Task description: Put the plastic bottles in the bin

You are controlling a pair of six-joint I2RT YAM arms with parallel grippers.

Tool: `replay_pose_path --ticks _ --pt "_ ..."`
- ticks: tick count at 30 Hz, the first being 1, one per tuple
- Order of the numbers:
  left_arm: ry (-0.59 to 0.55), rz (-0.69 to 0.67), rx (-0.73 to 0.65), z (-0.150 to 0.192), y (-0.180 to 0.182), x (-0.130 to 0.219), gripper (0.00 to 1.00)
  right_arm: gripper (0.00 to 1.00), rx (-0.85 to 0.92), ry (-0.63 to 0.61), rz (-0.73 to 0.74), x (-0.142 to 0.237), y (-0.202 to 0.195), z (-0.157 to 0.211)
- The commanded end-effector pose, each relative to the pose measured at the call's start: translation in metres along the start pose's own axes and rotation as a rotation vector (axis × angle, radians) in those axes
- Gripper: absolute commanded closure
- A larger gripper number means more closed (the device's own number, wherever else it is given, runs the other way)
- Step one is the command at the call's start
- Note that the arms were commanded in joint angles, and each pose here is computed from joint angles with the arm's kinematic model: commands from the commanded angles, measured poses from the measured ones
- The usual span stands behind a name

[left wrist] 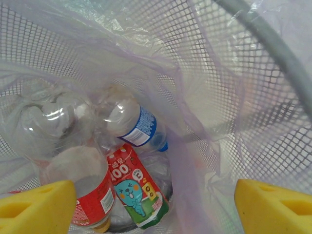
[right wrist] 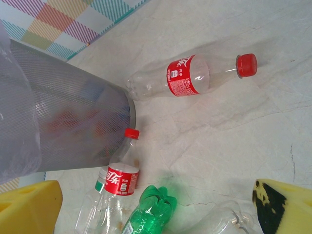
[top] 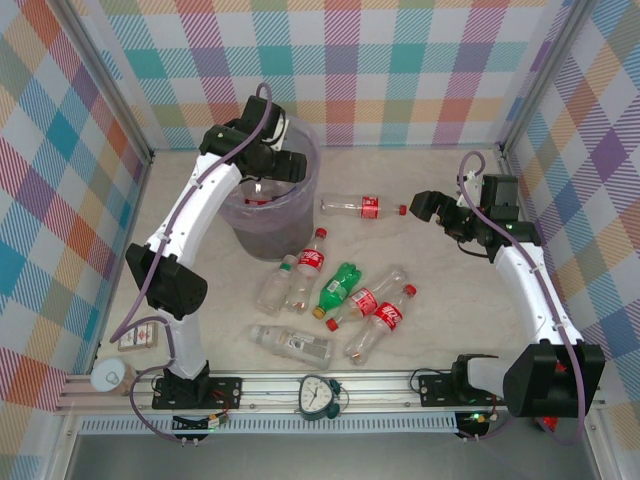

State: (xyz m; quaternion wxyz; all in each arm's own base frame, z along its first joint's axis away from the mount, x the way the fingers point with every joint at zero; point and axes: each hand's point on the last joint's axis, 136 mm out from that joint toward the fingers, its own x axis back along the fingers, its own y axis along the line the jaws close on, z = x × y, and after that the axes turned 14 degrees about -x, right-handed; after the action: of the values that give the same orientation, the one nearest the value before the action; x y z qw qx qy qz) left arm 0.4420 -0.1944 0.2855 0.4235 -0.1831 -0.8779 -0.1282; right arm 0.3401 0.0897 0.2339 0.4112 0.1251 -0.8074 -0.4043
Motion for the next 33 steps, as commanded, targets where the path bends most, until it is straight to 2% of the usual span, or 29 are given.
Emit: replay_pose_path --ticks 1,11,15,19,24,26,29,33 --pt "-0.038 -0.032 0.003 -0.006 0.006 0.028 0.16 0.00 0.043 -0.015 -0.025 0.003 0.011 -0.005" --pt "-0.166 -0.136 0.056 0.002 0.030 0.112 0.16 0.00 0.028 -0.009 -0.030 -0.002 0.010 -0.007" --pt "-0.172 -0.187 0.104 0.031 0.046 0.137 0.16 0.01 0.023 -0.011 -0.032 -0.002 0.011 -0.008" --pt "-0.169 -0.211 0.201 0.080 0.057 0.149 0.16 0.01 0.007 -0.016 0.015 0.002 0.005 -0.008" --pt "-0.136 -0.210 0.314 0.151 0.053 0.138 0.17 0.02 -0.043 0.014 0.112 0.012 -0.007 0.001" --pt "-0.120 -0.196 0.347 0.173 0.049 0.129 0.17 0.03 -0.064 0.053 0.158 0.018 -0.018 0.017" --pt "-0.100 -0.175 0.397 0.199 0.042 0.116 0.18 0.12 -0.100 0.107 0.196 0.030 -0.033 0.050" --pt "-0.127 -0.157 0.448 0.220 0.037 0.096 0.20 0.11 -0.177 0.168 0.244 0.034 -0.062 0.096"
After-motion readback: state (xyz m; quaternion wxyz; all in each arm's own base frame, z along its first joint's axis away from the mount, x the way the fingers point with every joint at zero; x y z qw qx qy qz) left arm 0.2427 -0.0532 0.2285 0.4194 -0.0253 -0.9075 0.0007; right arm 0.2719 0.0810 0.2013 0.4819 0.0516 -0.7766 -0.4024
